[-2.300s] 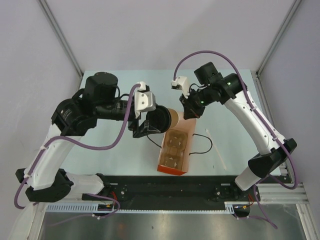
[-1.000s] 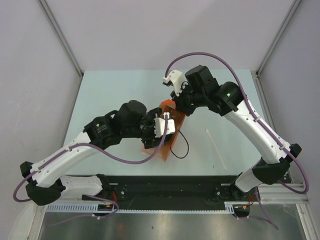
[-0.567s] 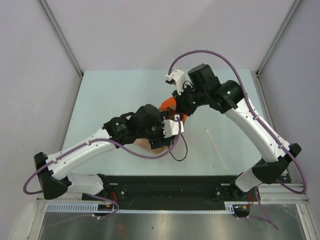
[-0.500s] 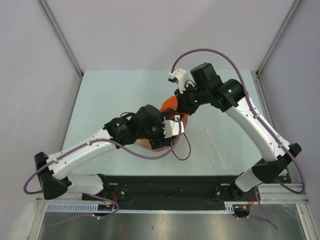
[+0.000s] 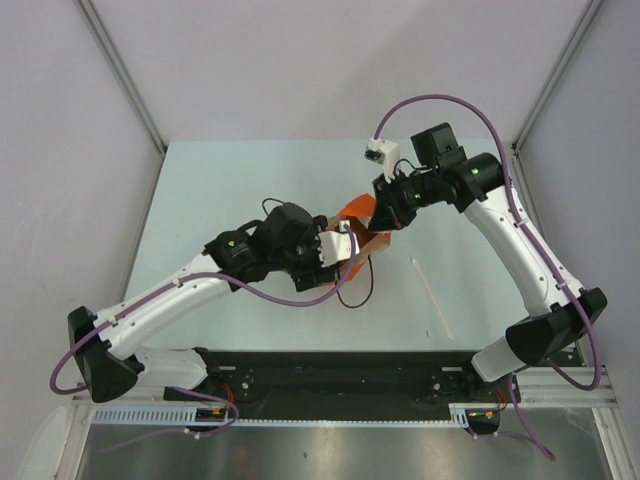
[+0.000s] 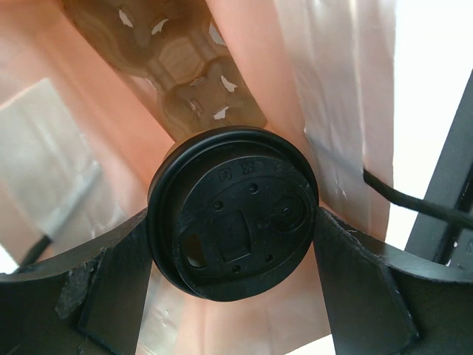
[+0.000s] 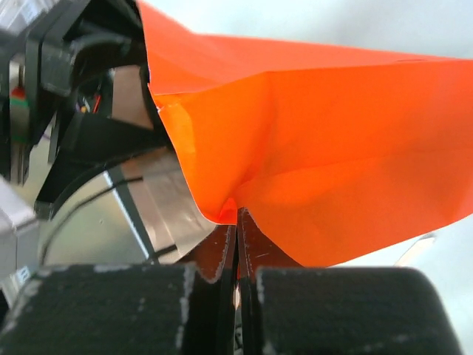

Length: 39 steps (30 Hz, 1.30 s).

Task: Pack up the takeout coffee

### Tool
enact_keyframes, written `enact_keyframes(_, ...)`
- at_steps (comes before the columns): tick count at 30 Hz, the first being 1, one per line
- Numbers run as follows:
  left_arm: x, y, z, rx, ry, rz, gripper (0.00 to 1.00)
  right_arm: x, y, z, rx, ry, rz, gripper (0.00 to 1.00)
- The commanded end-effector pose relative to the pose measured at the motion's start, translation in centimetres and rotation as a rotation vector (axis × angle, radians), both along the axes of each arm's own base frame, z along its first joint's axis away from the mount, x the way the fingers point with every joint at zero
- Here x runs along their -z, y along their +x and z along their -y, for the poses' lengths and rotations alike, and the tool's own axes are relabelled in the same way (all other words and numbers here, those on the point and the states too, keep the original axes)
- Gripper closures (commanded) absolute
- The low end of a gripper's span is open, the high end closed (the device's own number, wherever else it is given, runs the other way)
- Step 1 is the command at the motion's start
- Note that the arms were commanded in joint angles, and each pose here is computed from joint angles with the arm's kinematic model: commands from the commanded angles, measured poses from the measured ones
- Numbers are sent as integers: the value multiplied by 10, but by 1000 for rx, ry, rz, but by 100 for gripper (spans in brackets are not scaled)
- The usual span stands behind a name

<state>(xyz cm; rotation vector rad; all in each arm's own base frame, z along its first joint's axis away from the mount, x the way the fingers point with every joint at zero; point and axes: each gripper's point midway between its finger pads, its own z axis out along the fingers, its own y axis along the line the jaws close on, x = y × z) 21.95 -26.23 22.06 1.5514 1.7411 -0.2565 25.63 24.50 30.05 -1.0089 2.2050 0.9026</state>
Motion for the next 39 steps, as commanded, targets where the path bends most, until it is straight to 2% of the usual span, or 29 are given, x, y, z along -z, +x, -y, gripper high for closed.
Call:
enact_keyframes(1, -6, 1, -1, 25, -12, 11, 51, 4, -34, 22, -59, -34, -65, 98)
enact_keyframes(2, -5, 1, 0, 33, -12, 9, 51, 5, -35, 28, -56, -44, -63, 95)
enact_keyframes(6, -5, 0, 5, 85, -8, 18, 51, 7, -23, 51, -39, -93, -29, 56)
enact_keyframes(11, -3, 0, 18, 152, 1, 4, 51, -11, 9, 56, -30, -137, 105, 35)
enact_keyframes(12, -5, 0, 20, 159, -2, 9, 51, -11, 19, 54, -25, -146, 116, 27)
enact_keyframes(15, -5, 1, 26, 193, 7, 22, 51, -28, 41, 49, -24, -137, 186, 16)
enact_keyframes(17, -7, 3, 28, 205, 15, 38, 51, -47, 50, 43, -37, -115, 252, 14)
enact_keyframes(27, -9, 2, 34, 249, 32, 49, 51, -75, 80, 10, -208, -165, 569, 7)
enact_keyframes(39, -6, 0, 34, 264, 45, 35, 51, -89, 83, -40, -437, -124, 820, 9)
